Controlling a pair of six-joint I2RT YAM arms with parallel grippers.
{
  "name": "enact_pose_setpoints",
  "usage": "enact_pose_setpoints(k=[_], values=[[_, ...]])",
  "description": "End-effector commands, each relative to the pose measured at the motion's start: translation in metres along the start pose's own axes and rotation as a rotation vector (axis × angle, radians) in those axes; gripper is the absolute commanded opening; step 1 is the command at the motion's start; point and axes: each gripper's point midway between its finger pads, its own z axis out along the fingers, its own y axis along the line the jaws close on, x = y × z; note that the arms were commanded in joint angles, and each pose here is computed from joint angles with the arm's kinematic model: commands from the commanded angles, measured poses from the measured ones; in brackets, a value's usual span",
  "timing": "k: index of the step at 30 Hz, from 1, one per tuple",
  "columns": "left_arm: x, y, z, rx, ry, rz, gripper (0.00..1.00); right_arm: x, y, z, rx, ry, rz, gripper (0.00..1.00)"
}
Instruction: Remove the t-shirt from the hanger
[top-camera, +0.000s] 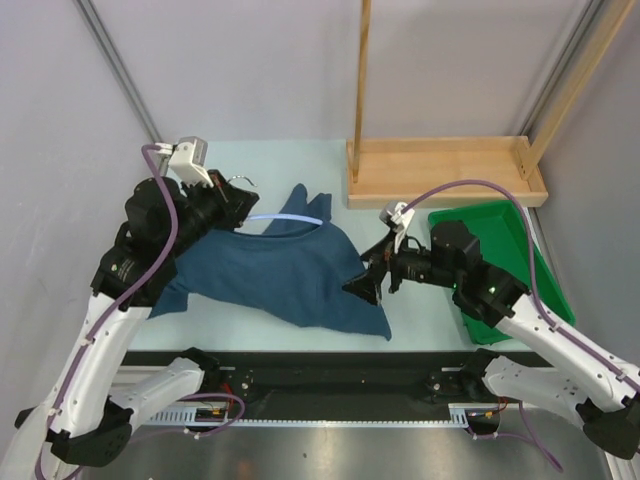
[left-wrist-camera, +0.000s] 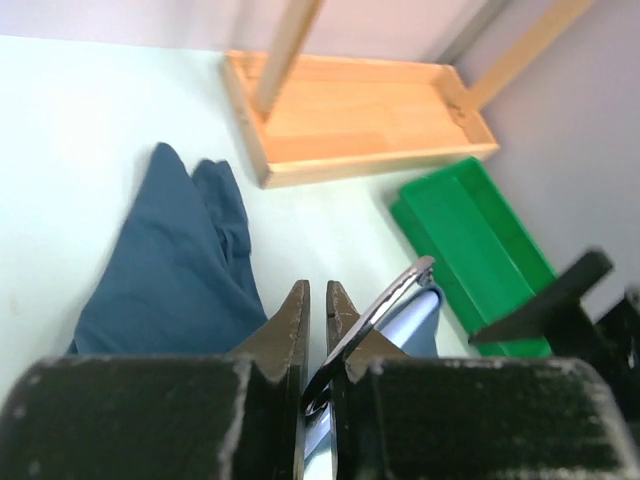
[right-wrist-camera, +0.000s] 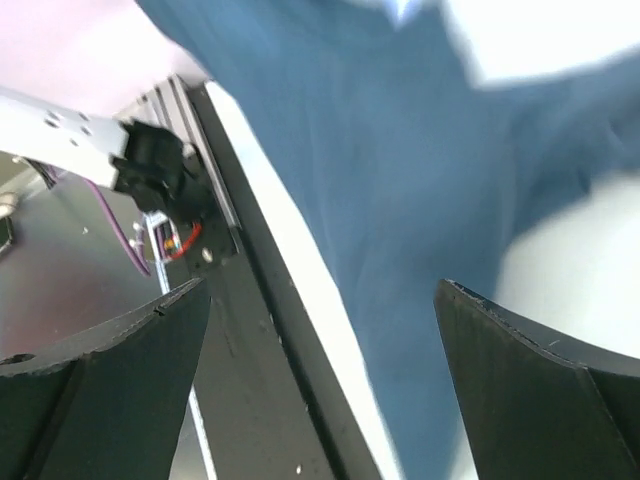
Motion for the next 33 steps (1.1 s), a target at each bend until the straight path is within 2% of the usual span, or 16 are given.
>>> enact_pose_setpoints(k=[1, 6, 11, 14, 17, 18, 23, 24, 26, 27, 29, 30, 33], values=[[-0.044, -0.002, -0.016, -0.028, -0.142, 0.039, 0.0, 0.021, -0.011, -0.001, 0.059, -0.024, 0.051, 1.0], [-0.047, -0.014, -0.023, 0.032, -0.15, 0.039, 0.0, 0.033, -0.026, 0.004, 0.125, -0.064, 0.056, 0.97], [-0.048, -0.02, -0.029, 0.058, -0.147, 0.045, 0.0, 0.023, -0.064, 0.004, 0.338, -0.081, 0.016, 0.95], [-0.046, -0.022, -0.032, 0.071, -0.147, 0.036, 0.0, 0.016, -0.065, 0.015, 0.327, -0.07, -0.004, 0.92], [-0.044, -0.024, -0.032, 0.083, -0.144, 0.026, 0.01, 0.016, -0.061, 0.031, 0.287, -0.054, 0.013, 0.78], [-0.043, -0.023, -0.031, 0.082, -0.142, 0.023, 0.0, 0.016, -0.06, 0.035, 0.28, -0.05, 0.018, 0.7], [-0.04, -0.023, -0.032, 0.086, -0.142, 0.011, 0.0, 0.018, -0.044, 0.055, 0.268, -0.036, -0.005, 0.52], [-0.037, -0.022, -0.031, 0.086, -0.137, 0.006, 0.0, 0.016, -0.049, 0.055, 0.316, -0.045, -0.016, 0.41], [-0.037, -0.021, -0.032, 0.084, -0.141, 0.0, 0.01, 0.015, -0.039, 0.057, 0.341, -0.049, -0.041, 0.29], [-0.032, -0.019, -0.03, 0.079, -0.132, -0.004, 0.0, 0.012, -0.046, 0.055, 0.417, -0.061, -0.049, 0.18], [-0.03, -0.017, -0.029, 0.073, -0.138, -0.014, 0.0, 0.007, -0.046, 0.051, 0.486, -0.068, -0.044, 0.05], [-0.026, -0.013, -0.028, 0.063, -0.134, -0.017, 0.0, -0.002, -0.061, 0.041, 0.608, -0.103, -0.03, 0.0], [-0.017, -0.01, -0.026, 0.061, -0.127, -0.022, 0.0, -0.006, -0.082, 0.013, 0.801, -0.12, 0.018, 0.0]])
